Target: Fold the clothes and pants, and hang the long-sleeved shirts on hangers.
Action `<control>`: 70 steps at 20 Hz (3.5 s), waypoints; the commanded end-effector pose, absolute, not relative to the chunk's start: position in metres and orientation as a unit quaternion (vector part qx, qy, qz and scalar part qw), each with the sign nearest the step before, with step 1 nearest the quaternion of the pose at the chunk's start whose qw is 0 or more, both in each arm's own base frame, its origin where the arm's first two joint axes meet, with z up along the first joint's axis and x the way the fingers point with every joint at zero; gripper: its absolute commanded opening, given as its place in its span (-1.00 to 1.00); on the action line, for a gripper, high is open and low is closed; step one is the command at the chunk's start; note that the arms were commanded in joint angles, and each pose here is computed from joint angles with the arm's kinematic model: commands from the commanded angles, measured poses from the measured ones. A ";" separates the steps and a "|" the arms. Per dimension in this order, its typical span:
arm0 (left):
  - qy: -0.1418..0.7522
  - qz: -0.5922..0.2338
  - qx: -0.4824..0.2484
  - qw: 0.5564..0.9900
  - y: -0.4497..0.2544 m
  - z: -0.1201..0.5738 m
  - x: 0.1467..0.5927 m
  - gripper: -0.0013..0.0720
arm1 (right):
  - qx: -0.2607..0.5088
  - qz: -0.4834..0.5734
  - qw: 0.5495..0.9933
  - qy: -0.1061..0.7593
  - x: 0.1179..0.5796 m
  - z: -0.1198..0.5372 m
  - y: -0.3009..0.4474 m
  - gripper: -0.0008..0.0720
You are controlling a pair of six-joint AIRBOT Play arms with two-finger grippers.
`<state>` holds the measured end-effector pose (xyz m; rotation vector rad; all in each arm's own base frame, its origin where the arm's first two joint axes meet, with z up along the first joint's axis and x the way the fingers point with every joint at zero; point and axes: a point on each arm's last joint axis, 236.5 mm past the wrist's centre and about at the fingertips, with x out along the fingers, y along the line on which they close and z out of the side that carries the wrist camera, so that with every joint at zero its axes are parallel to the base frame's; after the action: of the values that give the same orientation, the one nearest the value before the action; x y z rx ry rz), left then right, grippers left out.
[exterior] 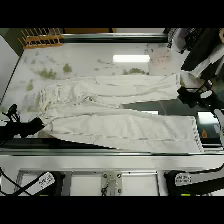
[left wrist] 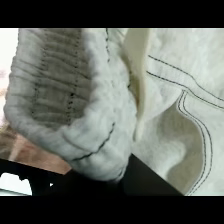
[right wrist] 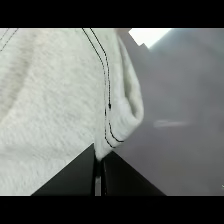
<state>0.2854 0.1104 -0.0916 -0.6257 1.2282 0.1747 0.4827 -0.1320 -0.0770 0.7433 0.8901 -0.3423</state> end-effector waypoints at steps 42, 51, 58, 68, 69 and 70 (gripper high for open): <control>0.603 0.054 -0.294 0.740 0.094 -0.093 0.267 -0.89 | 0.225 -0.077 0.818 0.524 0.394 -0.051 -0.204 0.59; 0.618 0.039 -0.301 0.725 0.084 -0.093 0.258 -0.89 | 0.405 -0.259 0.681 0.552 0.201 -0.052 -0.220 0.60; 0.618 0.033 -0.310 0.722 0.079 -0.091 0.259 -0.89 | 0.491 -0.258 0.653 0.516 0.189 -0.113 -0.178 0.60; 0.617 0.033 -0.310 0.722 0.079 -0.091 0.259 -0.89 | 0.447 -0.219 0.703 0.509 0.243 -0.117 -0.150 0.59; 0.617 0.033 -0.310 0.722 0.079 -0.091 0.259 -0.89 | 0.440 -0.210 0.706 0.513 0.247 -0.117 -0.145 0.52; 0.617 0.034 -0.310 0.723 0.079 -0.091 0.259 -0.89 | 0.435 -0.203 0.708 0.518 0.250 -0.117 -0.140 0.19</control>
<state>0.2586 0.0790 -0.0909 -0.6841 1.3650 0.0726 0.2379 -0.1536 -0.1176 0.9968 1.1384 -0.4961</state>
